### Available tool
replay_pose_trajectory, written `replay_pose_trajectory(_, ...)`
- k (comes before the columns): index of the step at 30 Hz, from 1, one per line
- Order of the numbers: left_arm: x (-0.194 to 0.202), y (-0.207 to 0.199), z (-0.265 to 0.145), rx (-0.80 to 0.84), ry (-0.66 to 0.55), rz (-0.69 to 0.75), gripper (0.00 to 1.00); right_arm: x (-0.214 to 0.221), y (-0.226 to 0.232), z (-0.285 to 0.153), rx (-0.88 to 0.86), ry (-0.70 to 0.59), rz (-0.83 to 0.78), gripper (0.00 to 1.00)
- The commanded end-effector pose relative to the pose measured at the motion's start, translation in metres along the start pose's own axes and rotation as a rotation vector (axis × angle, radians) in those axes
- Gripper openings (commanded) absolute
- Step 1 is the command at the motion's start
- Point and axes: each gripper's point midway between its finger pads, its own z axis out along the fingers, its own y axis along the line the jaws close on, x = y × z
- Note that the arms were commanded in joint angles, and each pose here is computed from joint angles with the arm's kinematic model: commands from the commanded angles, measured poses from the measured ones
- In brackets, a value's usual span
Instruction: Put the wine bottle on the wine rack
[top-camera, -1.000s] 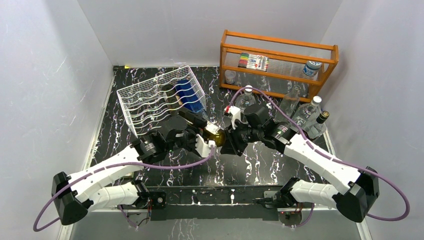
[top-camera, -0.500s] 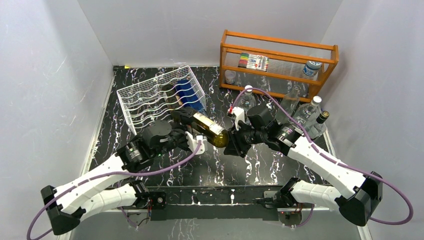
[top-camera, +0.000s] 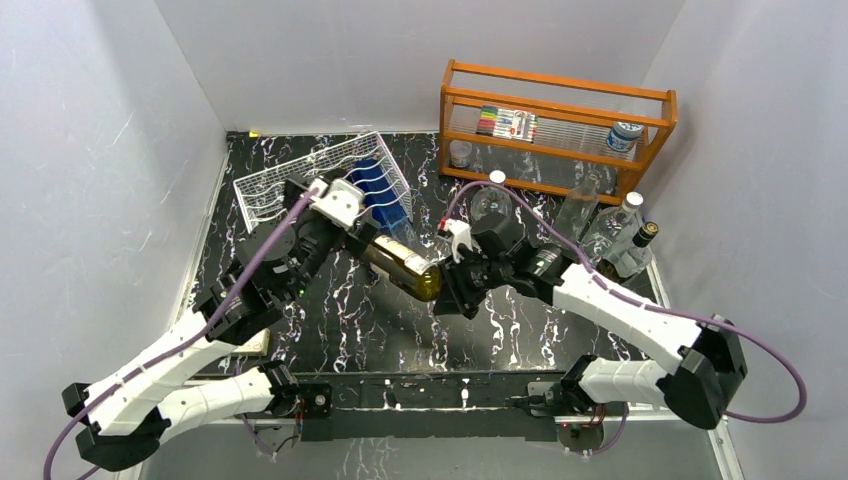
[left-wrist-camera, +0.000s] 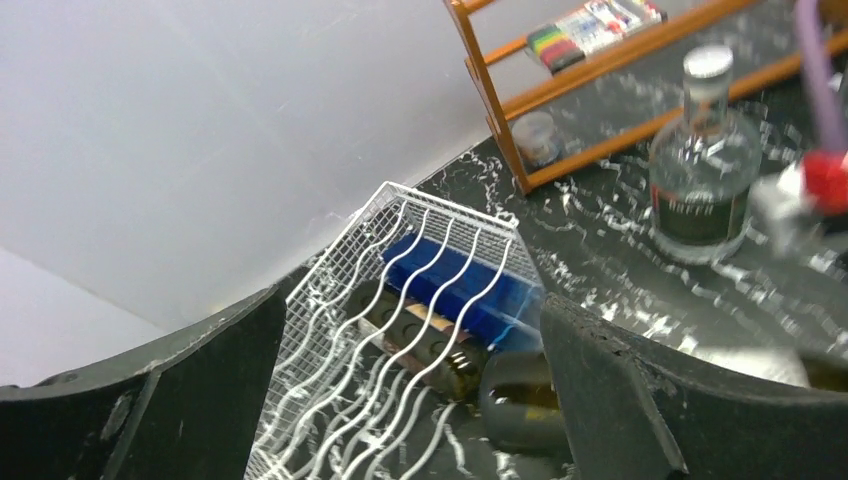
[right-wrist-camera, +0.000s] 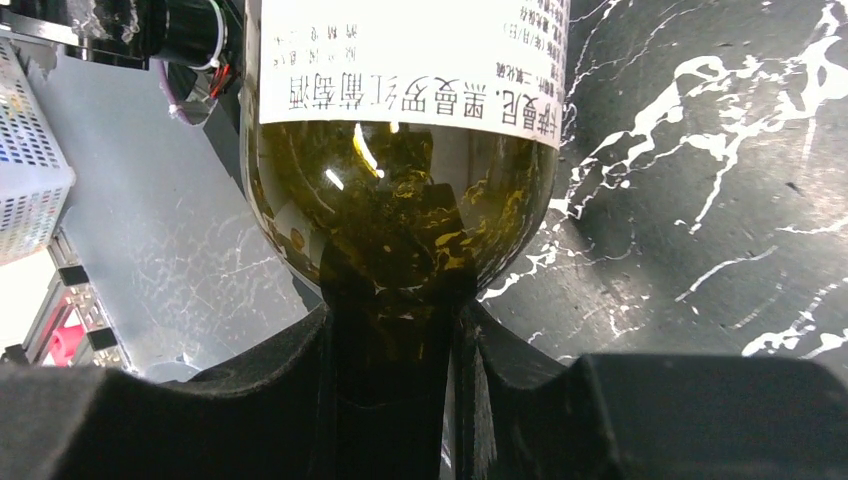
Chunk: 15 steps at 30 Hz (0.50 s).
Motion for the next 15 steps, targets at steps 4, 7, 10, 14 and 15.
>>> replay_pose_trajectory(4,-0.019,0.022,-0.016,-0.107,-0.01,-0.379,0.98,-0.052,0.037,0.035,-0.104,-0.159,-0.078,0.0)
replay_pose_trajectory(7,-0.02,0.024,-0.021,-0.104,-0.015,-0.407,0.98,-0.054,0.04,0.058,-0.093,-0.144,-0.064,0.0)
replay_pose_trajectory(10,-0.017,0.025,-0.026,-0.105,-0.007,-0.407,0.98,-0.059,0.044,0.081,-0.078,-0.142,-0.05,0.0)
replay_pose_trajectory(14,-0.011,0.026,-0.031,-0.101,0.012,-0.403,0.98,-0.073,0.05,0.109,-0.07,-0.175,-0.032,0.0)
replay_pose_trajectory(15,-0.009,0.026,-0.033,-0.102,0.018,-0.405,0.98,-0.076,0.052,0.114,-0.072,-0.184,-0.032,0.0)
